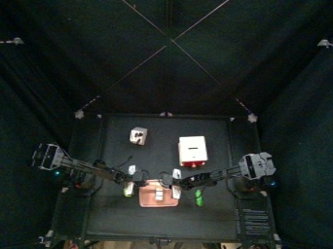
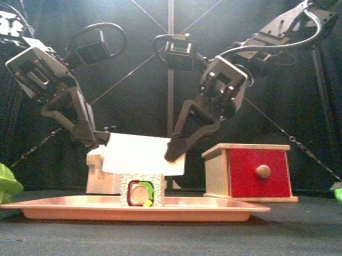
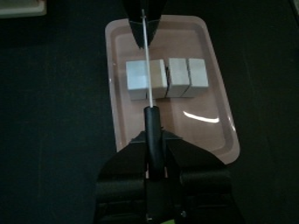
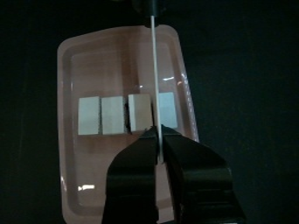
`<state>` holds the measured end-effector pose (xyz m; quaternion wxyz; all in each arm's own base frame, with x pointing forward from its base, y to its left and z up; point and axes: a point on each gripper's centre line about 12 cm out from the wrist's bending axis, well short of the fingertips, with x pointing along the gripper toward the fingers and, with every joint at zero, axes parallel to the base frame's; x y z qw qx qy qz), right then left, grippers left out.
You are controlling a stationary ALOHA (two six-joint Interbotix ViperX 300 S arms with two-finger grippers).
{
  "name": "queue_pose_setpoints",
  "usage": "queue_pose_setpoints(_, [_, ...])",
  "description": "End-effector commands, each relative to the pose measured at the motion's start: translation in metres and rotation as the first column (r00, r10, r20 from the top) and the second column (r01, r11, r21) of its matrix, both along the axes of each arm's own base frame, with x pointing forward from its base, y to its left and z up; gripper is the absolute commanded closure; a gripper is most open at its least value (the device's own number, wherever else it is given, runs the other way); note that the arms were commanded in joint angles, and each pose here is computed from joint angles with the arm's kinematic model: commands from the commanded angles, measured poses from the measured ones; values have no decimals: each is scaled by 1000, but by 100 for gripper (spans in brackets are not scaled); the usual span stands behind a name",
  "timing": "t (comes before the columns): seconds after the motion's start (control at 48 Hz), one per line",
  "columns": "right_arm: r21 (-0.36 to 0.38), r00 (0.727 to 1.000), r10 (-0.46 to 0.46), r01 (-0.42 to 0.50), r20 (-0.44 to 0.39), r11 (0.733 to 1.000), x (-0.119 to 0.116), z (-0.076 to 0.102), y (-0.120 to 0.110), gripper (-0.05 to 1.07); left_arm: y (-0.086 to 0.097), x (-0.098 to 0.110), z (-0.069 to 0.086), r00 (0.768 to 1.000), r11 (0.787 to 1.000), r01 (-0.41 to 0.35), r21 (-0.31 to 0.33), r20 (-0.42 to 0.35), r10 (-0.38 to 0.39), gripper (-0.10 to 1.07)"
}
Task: Cut sushi roll
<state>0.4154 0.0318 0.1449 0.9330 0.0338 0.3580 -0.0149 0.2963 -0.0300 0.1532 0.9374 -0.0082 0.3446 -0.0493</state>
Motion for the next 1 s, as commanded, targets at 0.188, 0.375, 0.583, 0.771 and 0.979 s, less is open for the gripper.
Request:
queue_pose_setpoints(0.188, [9,997,-2,1,72,1000,12,25,0,84,1,7,5,1000,1000,2,-6,24,-2,87])
queue_pose_setpoints(0.375, [9,998,0,0,69,1000,12,24,0,84,0,6,1,1000,1000,4,-7,12,-4,87])
queue_pose_setpoints(0.583, [9,998,0,0,69,1000,12,24,0,84,-1,6,0,1000,1000,6,-7,10,-6,87])
queue_pose_setpoints(0.771, [9,997,2,-2,75,1000,12,27,2,84,-1,7,1,1000,1000,8,-6,13,-8,87])
queue_pose_setpoints(0.979, [10,997,10,-11,81,1000,11,29,5,84,-2,8,4,1000,1000,9,-7,22,-8,87])
